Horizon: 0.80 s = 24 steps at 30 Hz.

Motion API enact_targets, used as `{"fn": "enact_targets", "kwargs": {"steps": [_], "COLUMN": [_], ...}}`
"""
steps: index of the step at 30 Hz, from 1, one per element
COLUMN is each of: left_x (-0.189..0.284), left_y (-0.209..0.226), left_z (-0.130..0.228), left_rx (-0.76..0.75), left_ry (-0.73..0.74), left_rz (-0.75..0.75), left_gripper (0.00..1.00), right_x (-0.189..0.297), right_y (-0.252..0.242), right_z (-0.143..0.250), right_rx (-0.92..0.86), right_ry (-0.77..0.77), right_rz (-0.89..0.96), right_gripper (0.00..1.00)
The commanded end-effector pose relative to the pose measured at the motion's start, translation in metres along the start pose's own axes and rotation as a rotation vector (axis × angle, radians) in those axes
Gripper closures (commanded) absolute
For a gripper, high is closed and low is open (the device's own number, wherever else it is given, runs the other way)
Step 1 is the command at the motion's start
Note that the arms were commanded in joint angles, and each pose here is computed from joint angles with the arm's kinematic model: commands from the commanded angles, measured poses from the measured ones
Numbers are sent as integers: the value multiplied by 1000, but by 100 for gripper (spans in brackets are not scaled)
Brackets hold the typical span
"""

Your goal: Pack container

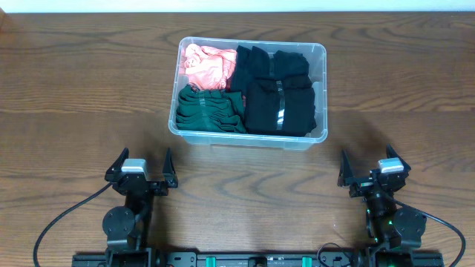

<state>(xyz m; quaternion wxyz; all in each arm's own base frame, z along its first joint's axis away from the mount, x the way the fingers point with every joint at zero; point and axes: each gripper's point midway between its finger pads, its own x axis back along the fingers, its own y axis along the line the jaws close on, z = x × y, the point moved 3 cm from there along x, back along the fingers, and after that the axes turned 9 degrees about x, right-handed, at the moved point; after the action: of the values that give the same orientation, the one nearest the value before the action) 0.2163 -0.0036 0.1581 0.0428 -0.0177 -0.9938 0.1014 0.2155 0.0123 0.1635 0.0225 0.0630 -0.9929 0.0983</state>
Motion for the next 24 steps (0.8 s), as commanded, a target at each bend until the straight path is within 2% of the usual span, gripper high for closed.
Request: {"fn": "enact_targets", "kwargs": {"steps": [1,24], "left_x": [1,1], "left_y": [4,6], "left_z": [10,14], "left_rx": [4,5], "left_ry": [39,60], "left_rz": [-22,-33], "left_gripper": [2,2], "right_x": [0,0], "right_y": [0,0], "right_z": [1,1], "right_rx": [-5,-5], "right_ry": [-2,-2], "right_rz": [1,1], "right_gripper": [1,1]}}
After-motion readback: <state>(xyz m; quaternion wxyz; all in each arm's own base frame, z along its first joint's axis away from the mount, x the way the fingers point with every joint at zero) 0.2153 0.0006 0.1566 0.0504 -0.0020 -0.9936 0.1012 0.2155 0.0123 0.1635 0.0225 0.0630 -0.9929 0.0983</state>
